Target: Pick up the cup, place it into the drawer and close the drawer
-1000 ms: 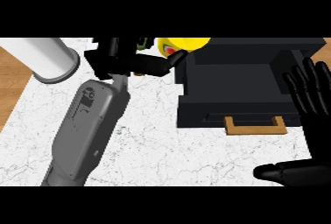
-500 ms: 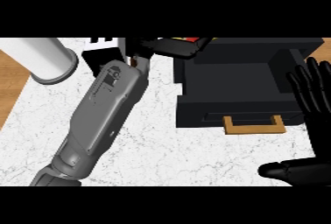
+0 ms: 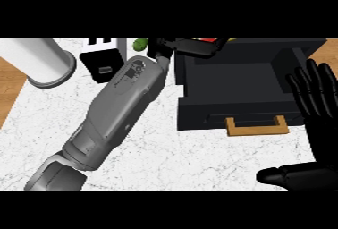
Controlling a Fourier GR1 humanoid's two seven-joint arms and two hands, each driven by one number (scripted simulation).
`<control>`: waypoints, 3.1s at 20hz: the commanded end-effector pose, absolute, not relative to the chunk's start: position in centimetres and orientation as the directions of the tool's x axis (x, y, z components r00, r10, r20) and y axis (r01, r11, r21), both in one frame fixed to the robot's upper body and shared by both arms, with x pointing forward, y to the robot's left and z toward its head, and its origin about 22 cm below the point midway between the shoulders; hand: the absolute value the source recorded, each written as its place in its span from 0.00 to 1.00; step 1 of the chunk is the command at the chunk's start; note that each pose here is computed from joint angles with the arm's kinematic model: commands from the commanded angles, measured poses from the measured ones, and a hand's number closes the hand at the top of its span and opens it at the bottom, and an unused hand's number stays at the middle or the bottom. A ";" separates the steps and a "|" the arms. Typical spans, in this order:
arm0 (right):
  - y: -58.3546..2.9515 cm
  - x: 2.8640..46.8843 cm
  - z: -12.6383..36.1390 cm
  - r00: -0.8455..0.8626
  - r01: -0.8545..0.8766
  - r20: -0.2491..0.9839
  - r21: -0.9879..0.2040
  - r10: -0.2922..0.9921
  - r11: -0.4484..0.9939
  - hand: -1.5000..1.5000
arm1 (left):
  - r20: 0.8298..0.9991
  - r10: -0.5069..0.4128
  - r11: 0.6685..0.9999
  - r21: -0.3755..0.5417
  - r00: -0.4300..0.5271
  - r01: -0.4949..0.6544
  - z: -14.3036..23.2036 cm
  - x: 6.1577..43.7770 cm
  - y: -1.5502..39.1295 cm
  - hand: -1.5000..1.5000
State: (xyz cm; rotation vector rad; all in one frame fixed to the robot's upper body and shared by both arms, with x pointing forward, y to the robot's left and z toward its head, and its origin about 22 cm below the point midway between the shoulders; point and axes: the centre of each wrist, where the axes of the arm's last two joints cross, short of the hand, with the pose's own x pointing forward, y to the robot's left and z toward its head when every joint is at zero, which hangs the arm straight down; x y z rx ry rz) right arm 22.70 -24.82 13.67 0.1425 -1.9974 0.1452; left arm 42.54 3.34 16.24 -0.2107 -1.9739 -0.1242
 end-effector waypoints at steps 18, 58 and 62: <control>-24.0 23.4 13.7 -0.440 -0.217 0.896 -0.038 -0.063 0.975 0.00 | 0.924 -0.207 0.951 0.267 -0.321 0.154 13.2 43.0 1.4 1.00; -26.4 21.3 13.2 -0.370 -0.291 0.879 -0.416 0.300 0.861 1.00 | 0.916 0.241 0.970 -0.219 -0.321 0.102 12.8 37.2 18.3 0.00; -25.1 23.3 12.8 -0.356 -0.272 0.856 -0.480 0.376 0.834 1.00 | 0.919 0.264 0.964 -0.240 -0.294 0.116 10.0 34.4 21.7 0.00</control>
